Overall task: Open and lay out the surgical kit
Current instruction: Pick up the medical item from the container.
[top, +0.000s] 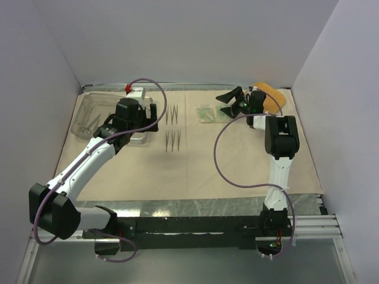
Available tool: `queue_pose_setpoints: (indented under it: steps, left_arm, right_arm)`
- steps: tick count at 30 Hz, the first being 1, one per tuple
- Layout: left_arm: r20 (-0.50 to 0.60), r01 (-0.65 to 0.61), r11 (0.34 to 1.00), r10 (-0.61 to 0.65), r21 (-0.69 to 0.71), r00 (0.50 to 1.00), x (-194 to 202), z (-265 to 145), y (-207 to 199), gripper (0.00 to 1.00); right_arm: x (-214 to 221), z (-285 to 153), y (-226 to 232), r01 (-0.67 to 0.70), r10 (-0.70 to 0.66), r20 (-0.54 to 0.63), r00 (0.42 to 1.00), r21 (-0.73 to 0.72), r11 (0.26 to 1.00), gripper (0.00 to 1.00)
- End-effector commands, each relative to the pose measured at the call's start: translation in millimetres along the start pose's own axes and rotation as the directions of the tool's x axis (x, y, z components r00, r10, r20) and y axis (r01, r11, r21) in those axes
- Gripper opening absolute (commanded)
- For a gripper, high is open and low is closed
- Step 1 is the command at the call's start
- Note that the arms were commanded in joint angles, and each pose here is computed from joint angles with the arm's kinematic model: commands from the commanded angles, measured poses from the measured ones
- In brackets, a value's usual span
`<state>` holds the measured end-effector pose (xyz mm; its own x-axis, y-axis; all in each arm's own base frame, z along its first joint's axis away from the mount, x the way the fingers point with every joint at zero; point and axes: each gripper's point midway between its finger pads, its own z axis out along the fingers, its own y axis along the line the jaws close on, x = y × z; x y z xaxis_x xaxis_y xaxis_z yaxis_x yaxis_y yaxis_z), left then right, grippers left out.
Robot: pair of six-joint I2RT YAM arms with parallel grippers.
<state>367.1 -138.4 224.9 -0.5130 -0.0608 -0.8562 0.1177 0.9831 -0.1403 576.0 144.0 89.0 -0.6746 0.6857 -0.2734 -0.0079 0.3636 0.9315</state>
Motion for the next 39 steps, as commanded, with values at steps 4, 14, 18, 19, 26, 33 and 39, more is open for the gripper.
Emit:
queue_pose_setpoints:
  steps: [4, 14, 18, 19, 26, 33, 39]
  left_arm:
    - [0.053, 0.045, 0.999, -0.044, -0.02, 0.998, -10, -13, 6, 0.99]
    - [0.115, 0.21, 0.974, -0.199, -0.089, 0.973, -7, -22, 35, 1.0]
    - [0.135, 0.246, 0.95, -0.222, -0.194, 0.966, -7, -17, 56, 0.99]
    - [0.135, 0.251, 0.945, -0.226, -0.21, 0.965, -8, -15, 62, 0.99]
    - [0.165, 0.404, 0.875, -0.371, -0.266, 0.914, -34, 16, 111, 0.99]
    - [0.047, 0.308, 0.851, -0.319, -0.424, 0.946, -29, 68, 206, 0.95]
    - [-0.083, 0.241, 0.897, -0.291, -0.371, 0.953, -9, 112, 235, 0.78]
  right_arm:
    - [-11, -15, 52, 0.086, -0.081, 0.039, 0.996, -0.128, 0.988, 1.0]
    - [-17, -89, 121, 0.39, -0.399, 0.071, 0.914, 0.114, 0.914, 1.0]
    - [8, -127, 113, 0.441, -0.458, 0.014, 0.889, 0.245, 0.863, 1.0]
    - [14, -137, 103, 0.451, -0.472, -0.004, 0.882, 0.301, 0.84, 1.0]
    - [72, -172, 104, 0.481, -0.479, -0.092, 0.873, 0.328, 0.813, 1.0]
    - [142, -182, 110, 0.628, -0.586, -0.228, 0.778, 0.263, 0.732, 1.0]
    - [145, -183, 100, 0.633, -0.582, -0.249, 0.774, 0.281, 0.721, 1.0]
